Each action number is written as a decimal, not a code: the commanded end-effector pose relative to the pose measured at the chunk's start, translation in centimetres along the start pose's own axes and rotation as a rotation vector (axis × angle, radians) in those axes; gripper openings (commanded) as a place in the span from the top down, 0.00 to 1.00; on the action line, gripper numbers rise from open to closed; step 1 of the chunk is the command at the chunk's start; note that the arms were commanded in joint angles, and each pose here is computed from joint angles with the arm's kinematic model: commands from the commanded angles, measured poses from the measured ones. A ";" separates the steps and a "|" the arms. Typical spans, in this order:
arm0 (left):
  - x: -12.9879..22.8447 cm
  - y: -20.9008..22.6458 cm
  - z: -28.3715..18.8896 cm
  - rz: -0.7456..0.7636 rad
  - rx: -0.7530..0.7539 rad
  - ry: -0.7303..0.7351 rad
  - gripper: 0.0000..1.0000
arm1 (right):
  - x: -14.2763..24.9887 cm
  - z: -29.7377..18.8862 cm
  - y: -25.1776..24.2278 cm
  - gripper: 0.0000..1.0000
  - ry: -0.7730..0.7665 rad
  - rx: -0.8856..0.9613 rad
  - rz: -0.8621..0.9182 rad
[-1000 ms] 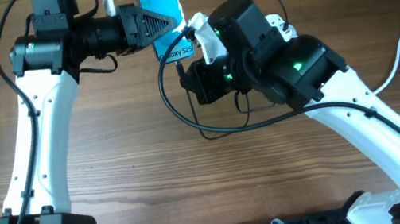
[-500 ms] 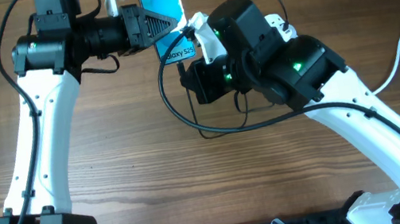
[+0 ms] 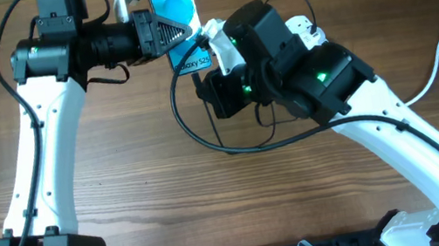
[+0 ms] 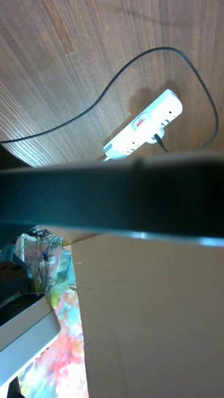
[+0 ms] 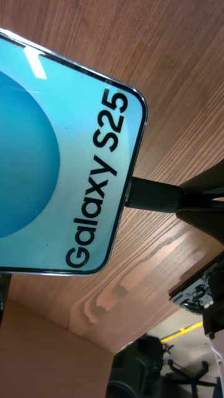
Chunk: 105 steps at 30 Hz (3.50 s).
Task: Plug charger to phone and switch on socket
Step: 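Push the USB-C plug up into the phone's port with the right gripper, then lower the connected phone onto the table with both grippers, then release the phone and move the right gripper to the power strip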
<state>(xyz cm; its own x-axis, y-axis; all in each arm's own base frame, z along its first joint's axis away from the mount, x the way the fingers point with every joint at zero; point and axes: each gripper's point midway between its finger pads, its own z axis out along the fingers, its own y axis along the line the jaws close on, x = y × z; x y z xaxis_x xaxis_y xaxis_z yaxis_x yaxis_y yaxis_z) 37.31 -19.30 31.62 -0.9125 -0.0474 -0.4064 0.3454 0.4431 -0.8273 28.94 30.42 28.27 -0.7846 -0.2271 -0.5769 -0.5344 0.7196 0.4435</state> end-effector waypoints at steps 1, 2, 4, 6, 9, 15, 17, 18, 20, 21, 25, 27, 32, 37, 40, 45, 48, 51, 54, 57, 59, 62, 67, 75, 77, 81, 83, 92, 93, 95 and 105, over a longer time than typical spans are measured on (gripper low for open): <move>1.6 -1.3 0.8 -0.005 0.063 0.062 0.96 | -3.1 -0.4 -1.2 0.91 -0.116 0.064 -0.039; 1.5 -1.3 0.8 -0.005 0.062 0.062 0.96 | -3.1 -0.4 -1.2 0.90 -0.113 0.064 -0.038; 1.4 -0.7 0.8 -0.005 0.029 0.053 0.96 | -2.9 -0.3 -1.3 0.82 -0.105 0.067 -0.035; 1.3 -0.1 0.8 -0.010 -0.005 0.046 0.96 | -2.5 -0.3 -1.4 0.73 -0.090 0.071 -0.028; 1.2 1.1 0.8 -0.019 -0.074 0.034 0.96 | -1.8 -0.3 -1.8 0.46 -0.062 0.085 0.004; 3.3 8.2 1.6 -0.133 -0.396 0.095 0.96 | -0.4 -0.9 -5.4 0.12 -0.040 0.276 0.143; 4.5 9.8 3.1 -0.165 -0.404 0.147 0.96 | -0.1 -1.2 -6.2 0.00 -0.037 0.309 0.186; 5.0 10.6 3.8 -0.177 -0.406 0.168 0.96 | 0.0 -1.3 -6.7 0.01 -0.038 0.327 0.211; 5.8 12.6 5.4 -0.207 -0.413 0.210 0.96 | 0.5 -1.8 -7.9 0.00 -0.030 0.375 0.244; 6.5 13.9 6.4 -0.235 -0.420 0.244 0.96 | 1.1 -2.4 -9.4 0.00 -0.015 0.447 0.256; 7.8 16.4 8.1 -0.285 -0.434 0.304 0.96 | 2.4 -4.1 -12.5 0.00 0.020 0.587 0.284; 8.3 17.5 9.0 -0.299 -0.438 0.325 0.96 | 2.7 -4.4 -13.1 0.00 0.030 0.598 0.305; 9.4 18.8 11.5 -0.310 -0.405 0.368 0.96 | 2.8 -4.4 -13.3 0.00 0.038 0.578 0.324; 10.1 19.6 13.6 -0.280 -0.401 0.390 0.96 | 3.6 -3.9 -13.7 0.00 0.064 0.587 0.328; 9.3 20.0 14.2 -0.246 -0.393 0.362 0.96 | 4.9 -3.3 -14.2 0.00 0.102 0.601 0.333; 8.6 20.6 14.5 -0.223 -0.408 0.336 0.96 | 6.2 -2.6 -14.8 0.01 0.138 0.610 0.340; 8.9 21.3 14.6 -0.233 -0.426 0.342 0.96 | 6.0 -2.4 -14.6 0.01 0.130 0.595 0.341; 9.6 22.3 15.1 -0.275 -0.437 0.356 0.96 | 6.0 -2.1 -14.3 0.00 0.131 0.570 0.348; 10.1 23.0 15.5 -0.292 -0.443 0.369 0.95 | 6.0 -2.1 -14.3 0.01 0.133 0.569 0.347; 10.0 23.4 15.4 -0.282 -0.465 0.361 0.94 | 6.0 -2.1 -14.2 0.01 0.132 0.568 0.347; 10.0 23.6 15.4 -0.277 -0.481 0.360 0.94 | 6.0 -2.0 -14.1 0.01 0.136 0.557 0.349; 10.0 24.0 15.3 -0.272 -0.502 0.358 0.92 | 6.0 -2.0 -14.0 0.01 0.138 0.550 0.350; 10.6 25.1 15.2 -0.278 -0.534 0.365 0.91 | 6.0 -2.0 -14.0 0.01 0.139 0.550 0.351; 12.0 26.2 14.9 -0.293 -0.567 0.383 0.75 | 5.9 -1.7 -13.5 0.01 0.136 0.521 0.354; 12.0 26.2 14.8 -0.292 -0.570 0.382 0.69 | 5.9 -1.7 -13.5 0.01 0.138 0.518 0.353; 12.1 26.4 14.7 -0.293 -0.583 0.384 0.64 | 5.9 -1.6 -13.4 0.01 0.139 0.514 0.355; 12.3 26.7 14.4 -0.295 -0.605 0.389 0.57 | 5.9 -1.6 -13.4 0.01 0.140 0.511 0.356; 13.3 27.5 12.8 -0.317 -0.701 0.425 0.34 | 6.0 -1.6 -13.3 0.00 0.149 0.504 0.343; 13.2 27.2 12.5 -0.323 -0.704 0.425 0.18 | 6.0 -1.5 -13.2 0.00 0.159 0.488 0.314; 12.5 26.6 11.8 -0.336 -0.718 0.403 0.00 | 5.8 -1.8 -13.8 0.00 0.162 0.485 0.302; 3.6 18.0 4.2 -0.131 -0.831 0.033 0.00 | 4.0 -8.6 -25.5 0.00 -0.013 0.683 0.547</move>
<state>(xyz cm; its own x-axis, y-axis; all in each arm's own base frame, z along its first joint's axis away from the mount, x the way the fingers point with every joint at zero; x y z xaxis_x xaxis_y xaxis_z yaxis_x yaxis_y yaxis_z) 39.38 -17.32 6.55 -0.9951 -0.0526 -0.0840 -0.0188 0.9323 -0.3612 34.92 9.09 20.49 -0.9077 0.2110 -0.3628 0.1499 0.9704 0.1893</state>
